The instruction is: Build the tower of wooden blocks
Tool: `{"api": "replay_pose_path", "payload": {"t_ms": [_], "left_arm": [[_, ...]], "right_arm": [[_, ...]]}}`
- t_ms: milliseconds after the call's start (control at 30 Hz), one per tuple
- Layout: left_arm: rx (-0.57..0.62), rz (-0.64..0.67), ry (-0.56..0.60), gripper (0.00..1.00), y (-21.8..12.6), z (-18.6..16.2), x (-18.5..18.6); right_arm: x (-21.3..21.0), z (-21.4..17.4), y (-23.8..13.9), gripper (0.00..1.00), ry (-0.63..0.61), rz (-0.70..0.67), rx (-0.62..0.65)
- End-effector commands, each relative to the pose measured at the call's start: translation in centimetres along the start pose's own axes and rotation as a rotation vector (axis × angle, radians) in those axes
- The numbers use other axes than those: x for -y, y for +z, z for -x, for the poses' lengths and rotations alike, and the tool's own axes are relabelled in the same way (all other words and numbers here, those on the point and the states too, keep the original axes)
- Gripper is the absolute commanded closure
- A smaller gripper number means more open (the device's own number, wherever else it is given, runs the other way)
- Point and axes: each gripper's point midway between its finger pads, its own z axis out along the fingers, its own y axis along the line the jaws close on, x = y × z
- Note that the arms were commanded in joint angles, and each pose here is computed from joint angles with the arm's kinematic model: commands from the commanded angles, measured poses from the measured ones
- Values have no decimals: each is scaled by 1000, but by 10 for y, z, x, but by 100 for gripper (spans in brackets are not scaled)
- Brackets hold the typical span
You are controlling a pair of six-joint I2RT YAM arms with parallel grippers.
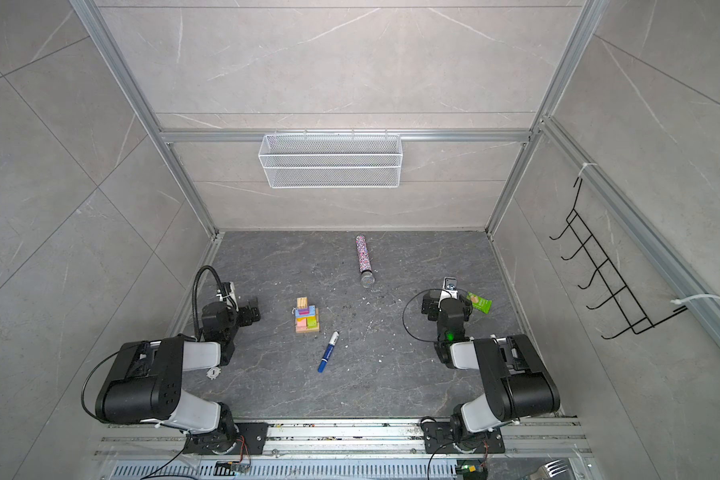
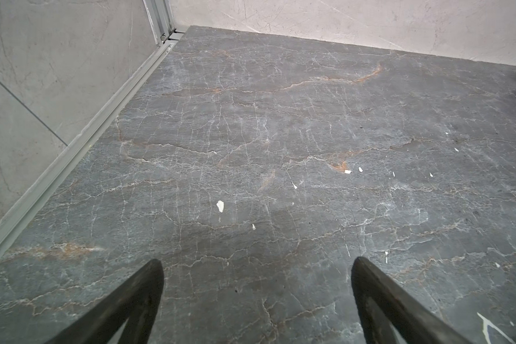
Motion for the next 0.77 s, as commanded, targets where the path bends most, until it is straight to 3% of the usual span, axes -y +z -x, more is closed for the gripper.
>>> {"api": "replay_pose_path", "payload": {"t_ms": [0,733], "left_arm": [[49,-13,21,0,2,17,3],[47,-14,21,0,1,16,4]], "right_arm": [[-3,3,-1,1,20,16,10],[-4,3,-1,1,15,16,9]]}}
